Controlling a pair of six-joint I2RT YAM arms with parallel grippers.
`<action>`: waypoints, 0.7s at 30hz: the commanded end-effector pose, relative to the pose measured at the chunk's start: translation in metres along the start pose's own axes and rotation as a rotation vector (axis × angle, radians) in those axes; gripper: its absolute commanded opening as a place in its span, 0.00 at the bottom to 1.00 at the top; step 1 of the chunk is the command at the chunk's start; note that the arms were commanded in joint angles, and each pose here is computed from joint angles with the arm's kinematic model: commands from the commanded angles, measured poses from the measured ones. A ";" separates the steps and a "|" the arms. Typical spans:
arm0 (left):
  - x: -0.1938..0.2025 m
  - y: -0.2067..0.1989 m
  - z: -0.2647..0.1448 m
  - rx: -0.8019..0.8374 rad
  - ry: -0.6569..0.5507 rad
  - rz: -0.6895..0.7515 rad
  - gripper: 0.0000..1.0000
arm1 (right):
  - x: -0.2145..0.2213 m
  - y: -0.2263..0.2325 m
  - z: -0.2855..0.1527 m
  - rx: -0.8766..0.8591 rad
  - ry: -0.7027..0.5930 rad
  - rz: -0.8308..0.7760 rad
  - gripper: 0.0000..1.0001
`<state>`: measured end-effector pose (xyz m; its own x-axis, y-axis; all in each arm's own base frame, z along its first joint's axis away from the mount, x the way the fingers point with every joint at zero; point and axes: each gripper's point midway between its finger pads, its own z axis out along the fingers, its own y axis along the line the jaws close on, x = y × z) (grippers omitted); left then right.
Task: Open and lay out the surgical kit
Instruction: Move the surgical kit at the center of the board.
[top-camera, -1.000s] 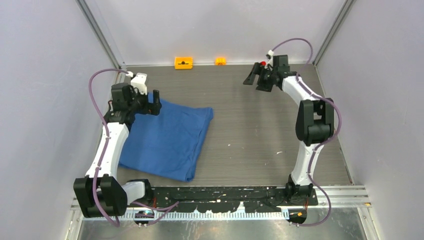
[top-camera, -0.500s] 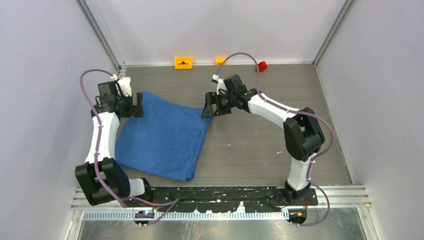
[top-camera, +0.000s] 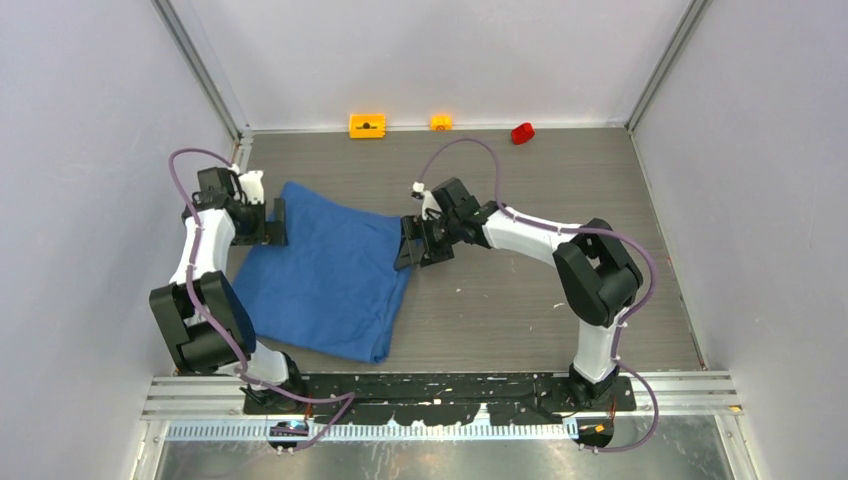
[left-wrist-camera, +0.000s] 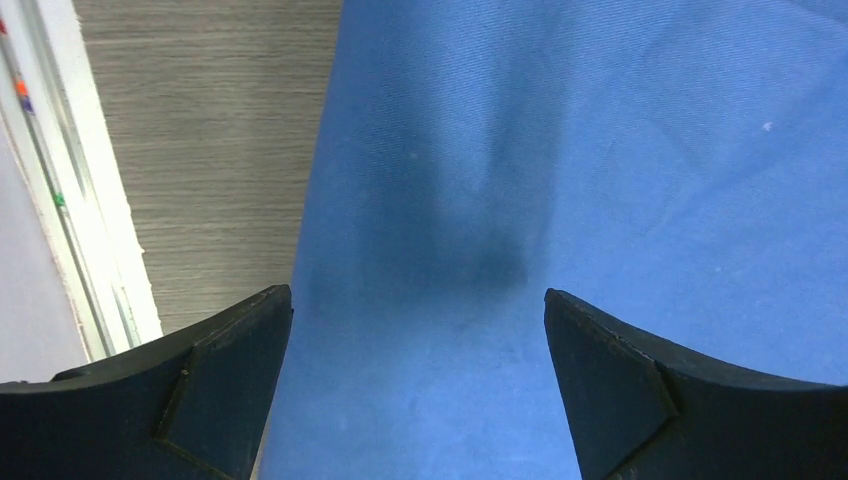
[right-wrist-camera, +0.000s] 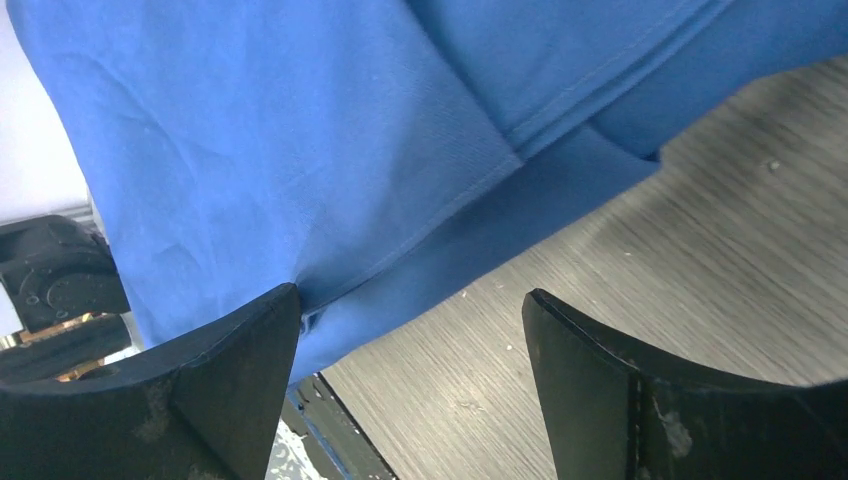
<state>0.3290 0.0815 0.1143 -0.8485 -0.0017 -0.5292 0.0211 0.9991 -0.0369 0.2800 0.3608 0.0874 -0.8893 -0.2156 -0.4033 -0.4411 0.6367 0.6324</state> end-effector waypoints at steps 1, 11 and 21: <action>-0.008 0.002 0.005 0.036 -0.013 0.009 1.00 | -0.007 0.020 0.006 -0.069 -0.032 -0.021 0.86; 0.002 -0.033 0.019 0.253 0.044 -0.060 0.87 | -0.007 0.020 0.024 -0.080 0.002 0.021 0.82; 0.001 -0.079 0.015 0.422 0.062 -0.119 0.78 | -0.031 0.022 0.014 -0.117 -0.030 0.050 0.73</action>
<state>0.3410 0.0684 0.0956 -0.8639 -0.0585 -0.5002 0.0505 0.9781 -0.2017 0.2744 0.3805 0.0722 -0.9238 -0.2099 -0.3202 -0.3794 0.6135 0.6925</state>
